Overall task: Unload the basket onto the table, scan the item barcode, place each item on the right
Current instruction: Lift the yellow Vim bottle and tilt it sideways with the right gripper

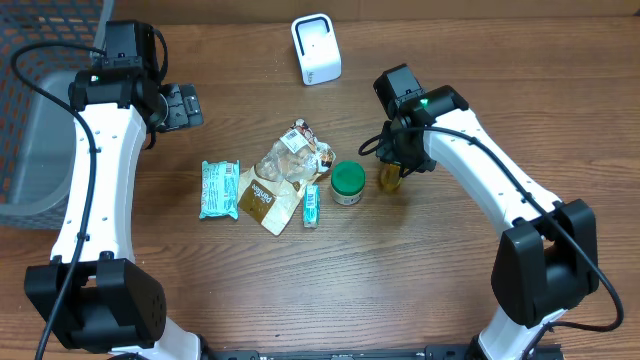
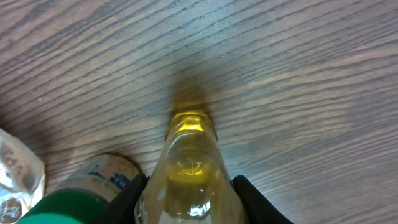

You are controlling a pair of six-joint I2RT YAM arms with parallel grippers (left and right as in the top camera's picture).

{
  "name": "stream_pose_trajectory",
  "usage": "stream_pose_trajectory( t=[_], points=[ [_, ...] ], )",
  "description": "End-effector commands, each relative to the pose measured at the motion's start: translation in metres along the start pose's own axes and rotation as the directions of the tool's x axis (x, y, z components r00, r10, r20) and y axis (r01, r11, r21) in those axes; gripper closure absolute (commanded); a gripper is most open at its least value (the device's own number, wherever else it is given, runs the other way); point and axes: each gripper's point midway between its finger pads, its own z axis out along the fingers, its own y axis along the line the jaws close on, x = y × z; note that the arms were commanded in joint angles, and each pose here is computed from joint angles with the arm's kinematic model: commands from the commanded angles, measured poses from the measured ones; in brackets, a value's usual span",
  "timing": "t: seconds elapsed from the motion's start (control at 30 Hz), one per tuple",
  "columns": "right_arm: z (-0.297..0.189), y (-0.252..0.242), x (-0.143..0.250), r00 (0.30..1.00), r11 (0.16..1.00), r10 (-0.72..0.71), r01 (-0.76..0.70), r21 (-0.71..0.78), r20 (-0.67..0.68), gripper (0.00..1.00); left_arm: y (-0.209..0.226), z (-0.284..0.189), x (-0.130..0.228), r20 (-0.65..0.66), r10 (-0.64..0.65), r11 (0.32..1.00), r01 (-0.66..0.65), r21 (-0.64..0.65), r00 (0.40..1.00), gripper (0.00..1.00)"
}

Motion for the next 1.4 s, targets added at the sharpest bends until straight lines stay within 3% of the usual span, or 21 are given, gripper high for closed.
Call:
stream_pose_trajectory(
  t=[0.0, 0.23, 0.37, 0.63, 0.87, 1.07, 1.37],
  points=[
    [-0.045, 0.006, -0.016, 0.996, 0.998, 0.009, -0.002, -0.07, 0.086, 0.66, -0.002, -0.008, -0.006, 0.027, 0.003, 1.0, -0.003, 0.002, 1.0, 0.0],
    [-0.092, -0.018, -0.005, 0.995, 0.995, -0.02, 0.03, -0.095, 0.102, 0.68, -0.002, -0.008, -0.006, 0.027, 0.003, 1.0, -0.003, 0.002, 1.0, 0.0],
    [-0.123, -0.013, 0.004, 0.995, 0.963, -0.053, 0.075, -0.258, 0.089, 0.68, -0.002, -0.008, -0.006, 0.027, 0.003, 1.0, -0.003, 0.002, 1.0, 0.0],
    [-0.17, 0.022, 0.039, 0.954, 0.718, -0.294, 0.258, -0.646, 0.054, 0.71, -0.002, -0.008, -0.006, 0.027, 0.003, 1.0, -0.003, 0.002, 1.0, 0.0],
    [-0.167, 0.03, 0.06, 0.935, 0.652, -0.356, 0.252, -0.715, 0.005, 0.76, -0.002, -0.008, -0.006, 0.027, 0.003, 1.0, -0.003, 0.002, 1.0, 0.0],
    [-0.147, 0.028, 0.08, 0.922, 0.665, -0.379, 0.213, -0.716, -0.078, 0.76, -0.002, -0.008, -0.006, 0.027, 0.003, 1.0, -0.003, 0.002, 1.0, 0.0],
    [-0.141, 0.041, 0.116, 0.86, 0.463, -0.505, 0.201, -0.863, -0.071, 0.78, -0.002, -0.008, -0.006, 0.027, 0.003, 1.0, -0.003, 0.002, 1.0, 0.0]
  ],
)
